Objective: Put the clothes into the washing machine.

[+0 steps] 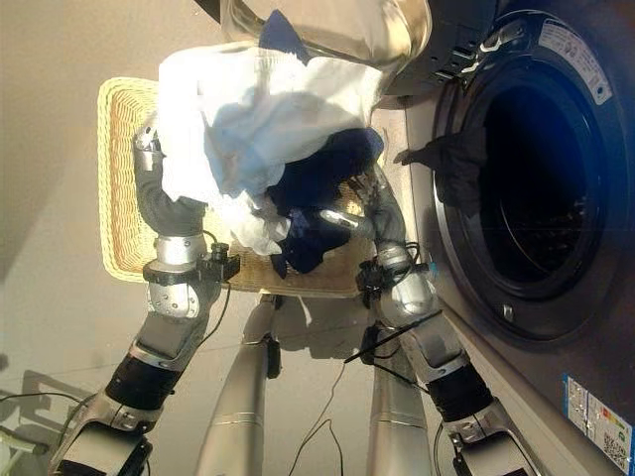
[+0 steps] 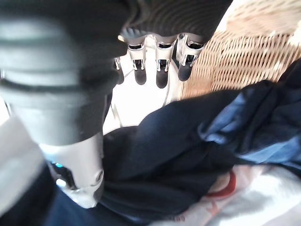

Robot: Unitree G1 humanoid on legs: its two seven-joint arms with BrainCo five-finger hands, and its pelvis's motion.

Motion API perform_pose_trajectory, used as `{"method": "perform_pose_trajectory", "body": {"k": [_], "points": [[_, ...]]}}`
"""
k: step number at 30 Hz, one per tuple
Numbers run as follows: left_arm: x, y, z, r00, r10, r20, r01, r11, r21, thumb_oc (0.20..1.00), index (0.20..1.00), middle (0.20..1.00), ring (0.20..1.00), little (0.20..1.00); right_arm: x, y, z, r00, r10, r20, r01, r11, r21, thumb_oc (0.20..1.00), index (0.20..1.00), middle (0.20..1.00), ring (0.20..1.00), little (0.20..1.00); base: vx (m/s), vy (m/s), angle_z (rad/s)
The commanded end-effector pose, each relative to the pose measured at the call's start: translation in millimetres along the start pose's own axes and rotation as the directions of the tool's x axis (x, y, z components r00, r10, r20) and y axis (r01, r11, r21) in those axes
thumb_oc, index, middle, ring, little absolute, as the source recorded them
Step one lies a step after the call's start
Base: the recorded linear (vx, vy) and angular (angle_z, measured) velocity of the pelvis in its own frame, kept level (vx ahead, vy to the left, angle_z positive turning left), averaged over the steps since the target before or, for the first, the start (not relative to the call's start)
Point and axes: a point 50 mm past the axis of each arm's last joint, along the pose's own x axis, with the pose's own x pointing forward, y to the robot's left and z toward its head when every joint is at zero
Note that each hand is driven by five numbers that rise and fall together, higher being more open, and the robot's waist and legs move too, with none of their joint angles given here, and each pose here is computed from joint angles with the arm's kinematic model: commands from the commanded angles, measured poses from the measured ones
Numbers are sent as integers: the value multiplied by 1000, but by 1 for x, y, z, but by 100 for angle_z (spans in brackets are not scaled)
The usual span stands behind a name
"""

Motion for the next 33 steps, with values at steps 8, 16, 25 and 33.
{"method": "perform_pose_trajectory", "body": {"k": [8, 16, 25, 33], "points": [[-16, 42, -21, 965, 263, -21, -237, 900, 367, 200, 200, 200, 200, 200, -15, -31, 20, 972, -181, 149, 178, 983, 33, 1000, 1000, 1000, 1000, 1000, 0, 8, 0], [-30, 64, -38, 930, 364, -43, -275, 771, 574, 200, 200, 200, 200, 200, -20, -42, 18, 956, -258, 140, 256, 966, 33, 1000, 1000, 1000, 1000, 1000, 0, 4, 0], [-25, 62, -45, 943, 325, -75, -207, 747, 631, 200, 200, 200, 200, 200, -16, -37, 20, 960, -244, 141, 242, 970, 32, 1000, 1000, 1000, 1000, 1000, 0, 0, 0], [-25, 58, -47, 955, 275, -113, -148, 771, 619, 200, 200, 200, 200, 200, -15, -35, 20, 963, -229, 139, 227, 973, 31, 1000, 1000, 1000, 1000, 1000, 0, 0, 0]]}}
